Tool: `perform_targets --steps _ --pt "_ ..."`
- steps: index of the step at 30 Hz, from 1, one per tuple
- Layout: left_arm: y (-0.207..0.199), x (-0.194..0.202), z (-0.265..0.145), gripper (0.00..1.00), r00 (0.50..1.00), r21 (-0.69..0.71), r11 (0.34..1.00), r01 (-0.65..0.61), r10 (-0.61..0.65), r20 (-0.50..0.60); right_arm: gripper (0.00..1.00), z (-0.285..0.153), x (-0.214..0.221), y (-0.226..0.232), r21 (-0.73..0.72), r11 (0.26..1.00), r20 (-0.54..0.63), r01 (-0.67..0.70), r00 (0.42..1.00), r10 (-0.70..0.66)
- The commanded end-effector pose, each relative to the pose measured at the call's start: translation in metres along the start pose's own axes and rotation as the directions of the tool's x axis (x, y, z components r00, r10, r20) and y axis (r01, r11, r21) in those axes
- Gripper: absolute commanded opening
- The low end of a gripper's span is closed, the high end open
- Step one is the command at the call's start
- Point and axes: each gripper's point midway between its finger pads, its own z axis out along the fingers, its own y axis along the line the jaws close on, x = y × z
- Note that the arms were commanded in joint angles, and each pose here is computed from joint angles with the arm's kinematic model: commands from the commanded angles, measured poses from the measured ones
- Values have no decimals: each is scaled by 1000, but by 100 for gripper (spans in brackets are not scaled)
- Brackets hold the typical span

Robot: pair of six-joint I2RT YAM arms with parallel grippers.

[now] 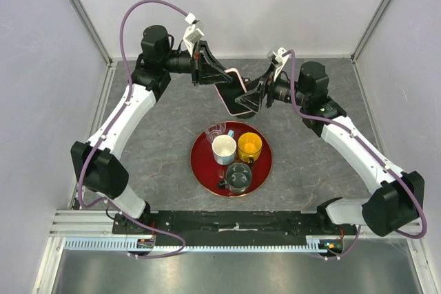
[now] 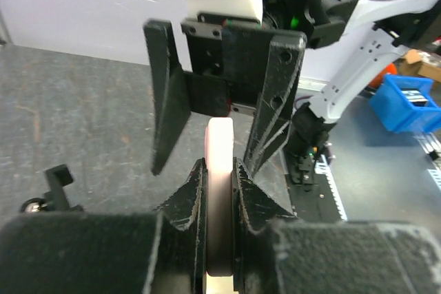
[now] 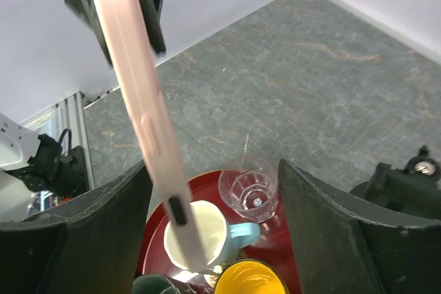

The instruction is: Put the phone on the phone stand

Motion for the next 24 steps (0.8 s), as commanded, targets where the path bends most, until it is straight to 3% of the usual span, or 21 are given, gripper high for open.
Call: perform_targets --steps 1,3,7,15,16,18,20,23,24 --pt "-38 -22 -4 2 999 73 997 -31 30 13 79 -13 -46 10 41 988 59 148 987 -150" --pt "-37 -23 -3 2 999 66 997 -31 30 16 77 -12 -41 23 -37 994 51 107 993 -105" --pt "-40 -30 -1 2 999 68 998 -12 10 36 57 -4 -43 49 -189 980 94 68 994 -51" --pt "-42 -38 6 2 998 60 998 23 -26 59 53 8 -34 63 -270 962 116 34 993 -3" --pt "-41 -38 6 2 998 58 998 29 -33 61 43 9 -34 62 -272 962 120 29 993 4" --pt "-41 -38 8 2 997 55 998 33 -36 63 35 13 -34 61 -284 959 121 10 992 25" --pt "-39 -40 8 2 997 43 998 44 -47 68 1 17 -36 56 -261 965 132 2 991 34" --pt "-29 -40 5 19 994 -1 998 67 -66 83 0 17 -37 43 -192 981 173 18 985 16" --pt "-25 -40 3 32 992 -17 995 95 -93 91 0 18 -38 32 -146 989 196 5 980 24"
